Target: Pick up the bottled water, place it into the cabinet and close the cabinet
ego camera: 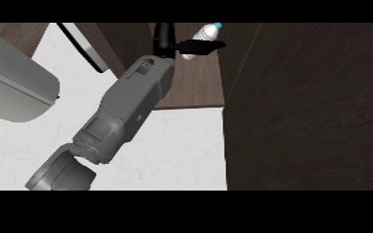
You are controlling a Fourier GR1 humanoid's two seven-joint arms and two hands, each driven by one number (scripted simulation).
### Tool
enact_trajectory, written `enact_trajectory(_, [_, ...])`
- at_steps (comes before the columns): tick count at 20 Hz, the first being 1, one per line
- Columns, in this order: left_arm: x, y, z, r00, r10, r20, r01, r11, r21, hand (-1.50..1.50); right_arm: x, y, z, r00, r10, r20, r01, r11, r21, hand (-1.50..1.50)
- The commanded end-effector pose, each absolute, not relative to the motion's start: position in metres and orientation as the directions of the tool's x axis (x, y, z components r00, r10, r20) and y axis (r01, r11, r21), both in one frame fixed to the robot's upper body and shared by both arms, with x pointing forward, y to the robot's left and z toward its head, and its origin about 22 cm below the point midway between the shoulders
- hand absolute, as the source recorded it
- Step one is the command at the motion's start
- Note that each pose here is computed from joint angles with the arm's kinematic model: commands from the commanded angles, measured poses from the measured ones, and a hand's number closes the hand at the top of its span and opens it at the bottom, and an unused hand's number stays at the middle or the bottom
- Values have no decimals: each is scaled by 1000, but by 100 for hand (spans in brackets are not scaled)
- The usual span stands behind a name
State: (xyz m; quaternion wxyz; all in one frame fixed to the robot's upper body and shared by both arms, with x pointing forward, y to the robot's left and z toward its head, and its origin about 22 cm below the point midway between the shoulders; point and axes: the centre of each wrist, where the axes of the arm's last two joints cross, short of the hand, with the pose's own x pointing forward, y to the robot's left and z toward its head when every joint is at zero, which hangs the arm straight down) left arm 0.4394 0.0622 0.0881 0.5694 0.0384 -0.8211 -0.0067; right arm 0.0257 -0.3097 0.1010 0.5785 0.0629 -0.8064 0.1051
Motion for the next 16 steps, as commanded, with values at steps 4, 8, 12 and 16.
enact_trajectory(4, [433,61,85,-360,98,928,82,994,-74,-150,22,-298,127,-359,1,933,-243,965,-95,-150])
enact_trajectory(8, [422,60,75,-343,124,931,135,987,-81,-150,27,-297,139,-346,-2,938,-242,966,-87,-150])
enact_trajectory(12, [402,52,71,-327,154,933,171,980,-102,-150,19,-286,131,-348,-6,937,-241,967,-83,-150])
enact_trajectory(16, [377,52,58,-292,226,930,207,964,-169,-150,21,-294,131,-339,-3,941,-227,971,-79,-150])
